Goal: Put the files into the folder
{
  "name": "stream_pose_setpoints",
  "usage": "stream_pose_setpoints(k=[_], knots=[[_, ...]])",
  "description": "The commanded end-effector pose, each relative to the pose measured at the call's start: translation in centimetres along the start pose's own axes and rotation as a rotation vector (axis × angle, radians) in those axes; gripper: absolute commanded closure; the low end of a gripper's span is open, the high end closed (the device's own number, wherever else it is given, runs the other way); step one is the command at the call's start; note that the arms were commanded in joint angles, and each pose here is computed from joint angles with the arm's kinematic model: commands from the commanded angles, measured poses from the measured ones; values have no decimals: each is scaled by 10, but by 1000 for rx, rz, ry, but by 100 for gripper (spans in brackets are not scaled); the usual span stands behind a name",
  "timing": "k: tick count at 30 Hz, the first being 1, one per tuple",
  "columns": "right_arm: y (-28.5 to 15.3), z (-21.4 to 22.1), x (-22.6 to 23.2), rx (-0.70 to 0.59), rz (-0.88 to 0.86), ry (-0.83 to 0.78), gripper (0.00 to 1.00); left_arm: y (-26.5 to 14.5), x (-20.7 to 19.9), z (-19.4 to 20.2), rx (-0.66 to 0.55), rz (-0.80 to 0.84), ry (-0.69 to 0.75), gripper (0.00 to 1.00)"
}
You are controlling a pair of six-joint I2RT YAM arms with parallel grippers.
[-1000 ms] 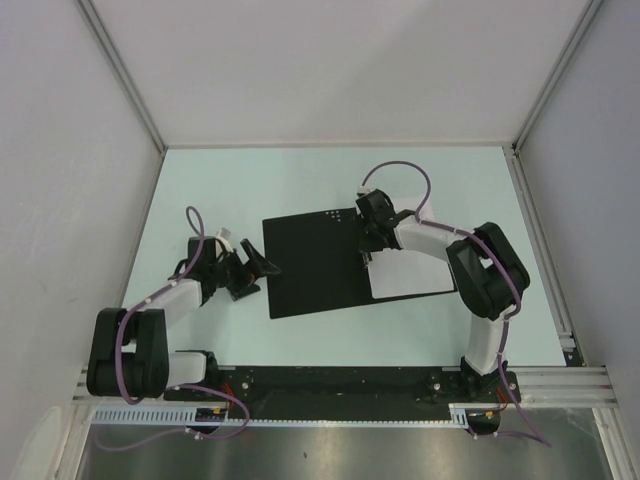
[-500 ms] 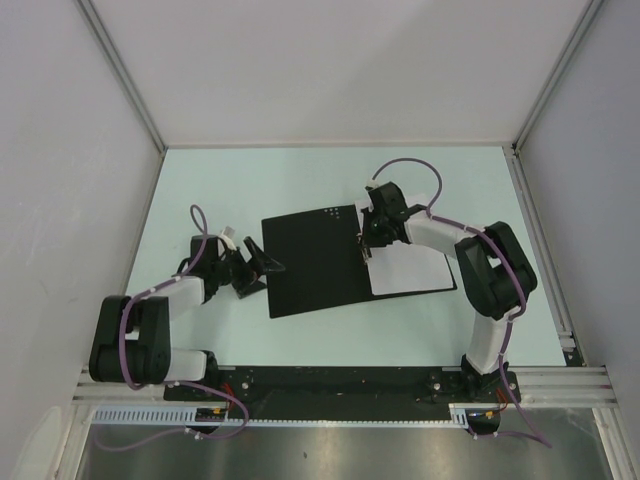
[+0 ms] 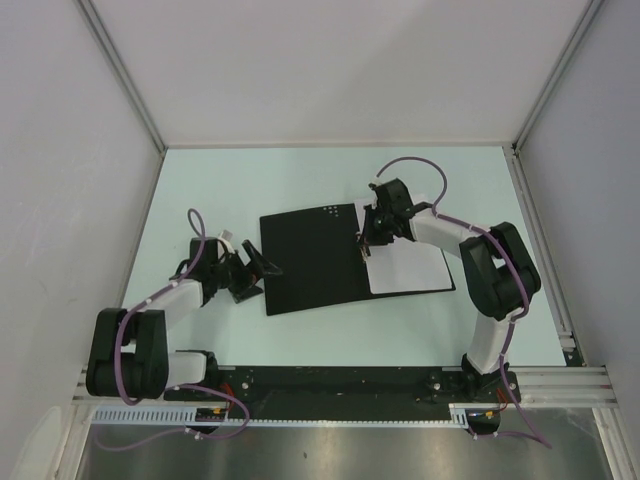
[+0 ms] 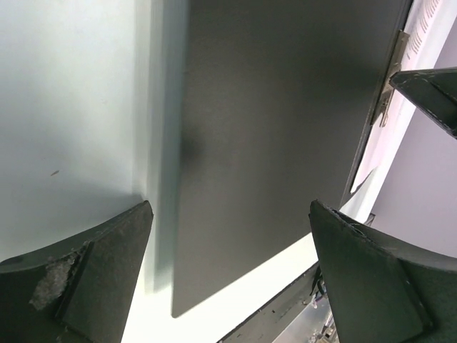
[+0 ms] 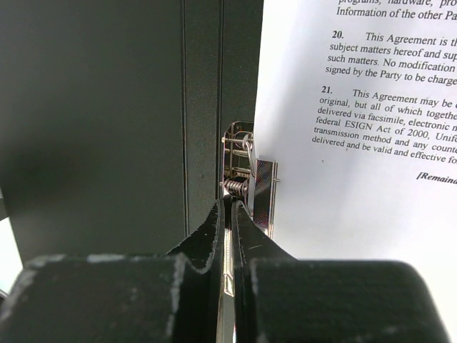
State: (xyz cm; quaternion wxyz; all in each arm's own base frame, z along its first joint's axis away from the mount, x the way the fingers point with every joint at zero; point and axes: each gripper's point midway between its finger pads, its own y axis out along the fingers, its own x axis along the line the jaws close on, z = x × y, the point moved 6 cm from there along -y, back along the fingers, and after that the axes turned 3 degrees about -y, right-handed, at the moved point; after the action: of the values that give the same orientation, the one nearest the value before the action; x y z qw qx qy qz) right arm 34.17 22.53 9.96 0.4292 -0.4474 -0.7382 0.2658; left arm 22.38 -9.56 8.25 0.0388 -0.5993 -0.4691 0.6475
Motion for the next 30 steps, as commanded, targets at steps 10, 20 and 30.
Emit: stream_pose_setpoints(k=[10,20,30], knots=[[-20,-27,23,-99,-122,9,100,7,-29,8,92,200,48,5],[-11,-14,28,-109,-11,-109,69,-19,-54,-5,-31,223,175,76],[-68,23,51,-151,184,-339,16,-39,-76,-6,-47,251,139,100]])
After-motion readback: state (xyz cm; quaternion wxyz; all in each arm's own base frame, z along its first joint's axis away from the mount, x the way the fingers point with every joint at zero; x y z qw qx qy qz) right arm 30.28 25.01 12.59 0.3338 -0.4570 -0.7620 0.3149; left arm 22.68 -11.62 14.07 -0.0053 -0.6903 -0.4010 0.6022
